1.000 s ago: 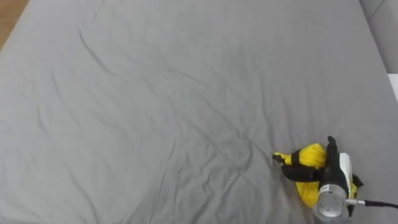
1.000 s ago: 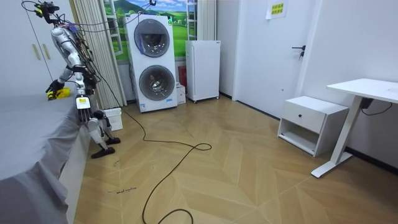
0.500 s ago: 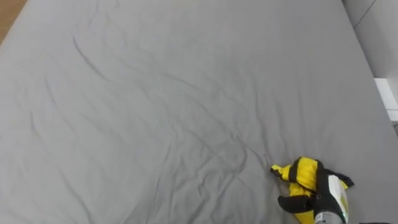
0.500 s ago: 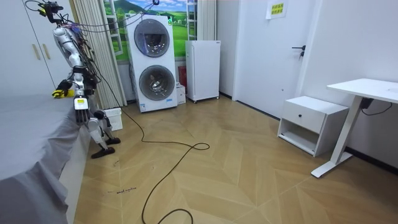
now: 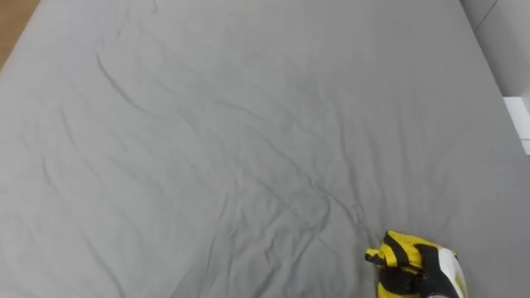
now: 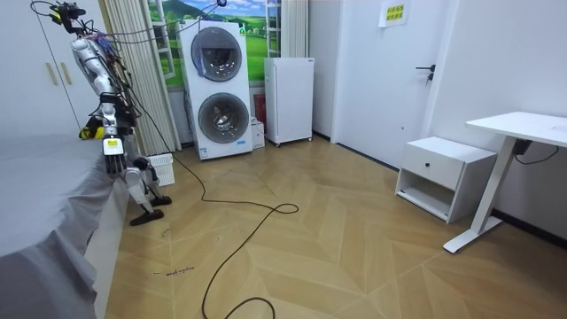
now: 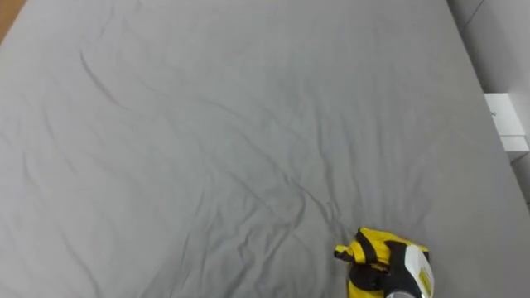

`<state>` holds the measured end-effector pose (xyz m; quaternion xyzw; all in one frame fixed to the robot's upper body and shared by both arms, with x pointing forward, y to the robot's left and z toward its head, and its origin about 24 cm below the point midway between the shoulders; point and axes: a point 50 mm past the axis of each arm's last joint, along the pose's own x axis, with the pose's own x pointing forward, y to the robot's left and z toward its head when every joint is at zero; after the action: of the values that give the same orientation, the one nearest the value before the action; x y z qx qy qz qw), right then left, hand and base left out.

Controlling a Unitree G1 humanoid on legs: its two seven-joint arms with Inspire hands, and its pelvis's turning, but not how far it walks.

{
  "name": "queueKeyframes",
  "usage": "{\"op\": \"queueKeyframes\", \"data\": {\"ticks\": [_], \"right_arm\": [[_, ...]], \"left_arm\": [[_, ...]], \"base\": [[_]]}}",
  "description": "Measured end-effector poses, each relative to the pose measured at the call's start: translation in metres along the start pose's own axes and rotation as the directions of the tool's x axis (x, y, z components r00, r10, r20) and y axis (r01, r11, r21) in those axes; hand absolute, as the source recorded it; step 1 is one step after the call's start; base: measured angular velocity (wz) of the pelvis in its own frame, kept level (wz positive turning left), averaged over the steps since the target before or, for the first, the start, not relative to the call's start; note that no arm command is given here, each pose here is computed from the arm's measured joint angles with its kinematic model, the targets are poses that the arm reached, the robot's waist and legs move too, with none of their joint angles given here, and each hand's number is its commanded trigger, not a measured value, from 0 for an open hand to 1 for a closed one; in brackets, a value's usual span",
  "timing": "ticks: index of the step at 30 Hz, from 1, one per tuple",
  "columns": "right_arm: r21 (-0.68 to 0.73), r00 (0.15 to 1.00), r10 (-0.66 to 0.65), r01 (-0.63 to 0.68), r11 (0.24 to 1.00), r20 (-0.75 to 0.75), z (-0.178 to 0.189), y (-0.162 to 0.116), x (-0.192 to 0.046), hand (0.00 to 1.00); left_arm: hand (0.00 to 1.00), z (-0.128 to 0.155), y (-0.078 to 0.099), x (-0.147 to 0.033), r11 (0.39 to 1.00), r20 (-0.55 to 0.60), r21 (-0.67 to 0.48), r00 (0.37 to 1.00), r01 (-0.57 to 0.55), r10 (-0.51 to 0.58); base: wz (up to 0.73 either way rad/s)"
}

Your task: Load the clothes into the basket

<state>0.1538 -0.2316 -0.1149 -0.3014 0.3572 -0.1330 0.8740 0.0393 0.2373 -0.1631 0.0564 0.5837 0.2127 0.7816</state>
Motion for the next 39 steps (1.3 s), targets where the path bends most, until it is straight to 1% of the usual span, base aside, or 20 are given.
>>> {"op": "queueKeyframes", "data": {"ticks": [2,5,7,9,13,15,18,23,25,29,31,33,36,39], "right_arm": [[0.005,1.000,0.010,-0.010,1.000,0.011,0.004,0.000,0.000,1.00],[0.033,0.997,0.003,-0.006,0.999,0.072,0.019,-0.005,0.001,1.00],[0.070,0.989,-0.032,0.022,0.997,0.142,0.037,-0.015,0.002,1.00],[0.082,0.983,-0.052,0.038,0.996,0.176,0.045,-0.023,0.003,1.00],[0.131,0.966,-0.108,0.079,0.988,0.235,0.061,-0.042,0.005,1.00],[0.129,0.961,-0.120,0.090,0.988,0.250,0.065,-0.047,0.006,1.00],[0.152,0.958,-0.151,0.116,0.982,0.244,0.065,-0.057,0.009,1.00],[0.213,0.959,-0.210,0.168,0.963,0.191,0.057,-0.073,0.012,1.00],[0.233,0.959,-0.230,0.189,0.954,0.166,0.054,-0.079,0.013,1.00],[0.248,0.957,-0.259,0.221,0.943,0.129,0.046,-0.087,0.014,1.00],[0.240,0.961,-0.262,0.235,0.942,0.084,0.032,-0.088,0.011,1.00],[0.243,0.966,-0.255,0.239,0.940,0.037,0.019,-0.087,0.008,1.00],[0.244,0.966,-0.256,0.256,0.935,-0.035,-0.001,-0.088,0.005,1.00],[0.240,0.964,-0.256,0.267,0.933,-0.075,-0.010,-0.086,0.005,1.00]], "left_arm": [[0.00,0.000,0.001,0.000,1.000,0.001,-0.001,1.000,-0.003,0.003],[0.00,0.003,0.004,0.000,1.000,0.015,-0.028,1.000,-0.012,0.012],[0.00,0.011,0.004,-0.001,0.999,0.051,-0.049,0.999,-0.008,0.011],[0.00,0.014,0.004,-0.001,0.999,0.070,-0.042,0.998,0.002,0.001],[0.00,0.003,0.009,-0.002,0.999,0.039,-0.051,0.999,-0.010,0.012],[0.00,0.001,0.011,-0.002,0.998,0.031,-0.058,0.999,-0.017,0.019],[0.00,-0.001,0.008,-0.003,0.998,0.022,-0.059,1.000,-0.018,0.019],[0.00,-0.007,0.012,-0.003,0.997,-0.014,-0.067,1.000,-0.022,0.021],[0.00,-0.014,0.017,-0.004,0.996,-0.034,-0.079,0.999,-0.032,0.030],[0.00,-0.016,0.020,-0.004,0.998,-0.050,-0.050,0.998,-0.035,0.033],[0.00,-0.016,0.022,-0.004,0.999,-0.059,-0.008,0.998,-0.037,0.036],[0.00,-0.017,0.023,-0.004,0.999,-0.069,-0.002,0.997,-0.038,0.037],[0.00,-0.021,0.025,-0.004,0.998,-0.081,0.037,0.996,-0.043,0.046],[0.00,-0.023,0.028,-0.004,0.998,-0.091,0.048,0.994,-0.051,0.055]], "base": [[-0.11],[-0.04],[0.00],[0.00],[-0.03],[-0.12],[-0.03],[-0.19],[-0.11],[-0.04],[-0.09],[-0.14],[-0.19],[-0.24]]}}
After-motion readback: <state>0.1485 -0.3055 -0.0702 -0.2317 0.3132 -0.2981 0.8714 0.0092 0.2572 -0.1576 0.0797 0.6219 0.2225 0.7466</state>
